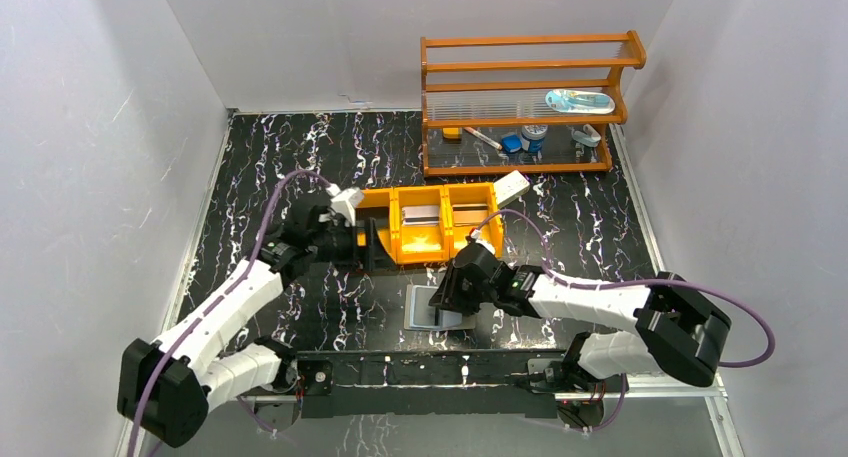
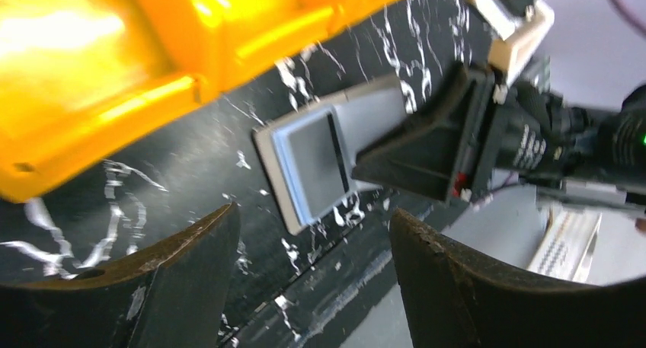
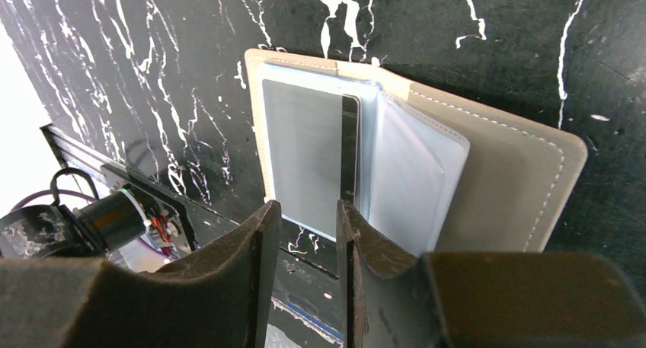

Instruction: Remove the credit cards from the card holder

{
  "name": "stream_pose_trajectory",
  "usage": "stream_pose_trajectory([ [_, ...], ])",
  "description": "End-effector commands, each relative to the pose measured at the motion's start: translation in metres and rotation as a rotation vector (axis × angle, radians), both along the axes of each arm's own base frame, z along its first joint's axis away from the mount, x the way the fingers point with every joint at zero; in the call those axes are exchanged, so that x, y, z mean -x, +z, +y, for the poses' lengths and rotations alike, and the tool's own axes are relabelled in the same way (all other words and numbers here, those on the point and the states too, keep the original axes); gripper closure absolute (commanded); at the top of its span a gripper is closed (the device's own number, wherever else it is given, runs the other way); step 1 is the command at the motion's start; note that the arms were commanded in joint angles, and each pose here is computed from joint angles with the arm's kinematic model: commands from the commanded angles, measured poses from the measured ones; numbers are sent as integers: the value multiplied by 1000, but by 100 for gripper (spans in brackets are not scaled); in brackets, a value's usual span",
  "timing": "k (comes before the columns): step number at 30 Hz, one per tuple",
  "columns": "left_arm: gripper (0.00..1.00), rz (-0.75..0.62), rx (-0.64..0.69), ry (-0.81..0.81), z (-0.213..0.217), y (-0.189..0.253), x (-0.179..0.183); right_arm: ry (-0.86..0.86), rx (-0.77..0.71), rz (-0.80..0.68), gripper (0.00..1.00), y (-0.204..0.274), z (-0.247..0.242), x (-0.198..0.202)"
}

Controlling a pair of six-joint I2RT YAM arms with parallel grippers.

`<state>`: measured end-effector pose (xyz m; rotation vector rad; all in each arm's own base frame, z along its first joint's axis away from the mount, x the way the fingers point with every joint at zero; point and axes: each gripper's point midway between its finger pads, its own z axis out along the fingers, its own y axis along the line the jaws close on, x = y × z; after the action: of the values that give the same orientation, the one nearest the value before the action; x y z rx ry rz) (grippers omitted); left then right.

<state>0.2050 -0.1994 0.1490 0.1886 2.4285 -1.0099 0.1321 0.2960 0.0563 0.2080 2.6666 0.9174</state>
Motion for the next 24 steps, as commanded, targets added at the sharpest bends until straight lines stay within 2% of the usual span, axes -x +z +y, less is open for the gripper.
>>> stream_pose_trajectory([
  [1,31,73,-15,-110,-31,-7,29,-29,-9,-23,59,8,9,-16],
  [7,34,158,-100,-152,-46,-38,40,-52,29,33,64,-12,1,-15],
  [9,35,188,-97,-160,-51,-44,42,-61,7,30,65,-13,2,-16],
  [14,49,265,-91,-197,-65,-60,51,-83,-31,65,66,-21,-3,-14],
  [24,57,327,-80,-206,-84,-61,49,-110,-65,99,67,-29,-10,-9],
])
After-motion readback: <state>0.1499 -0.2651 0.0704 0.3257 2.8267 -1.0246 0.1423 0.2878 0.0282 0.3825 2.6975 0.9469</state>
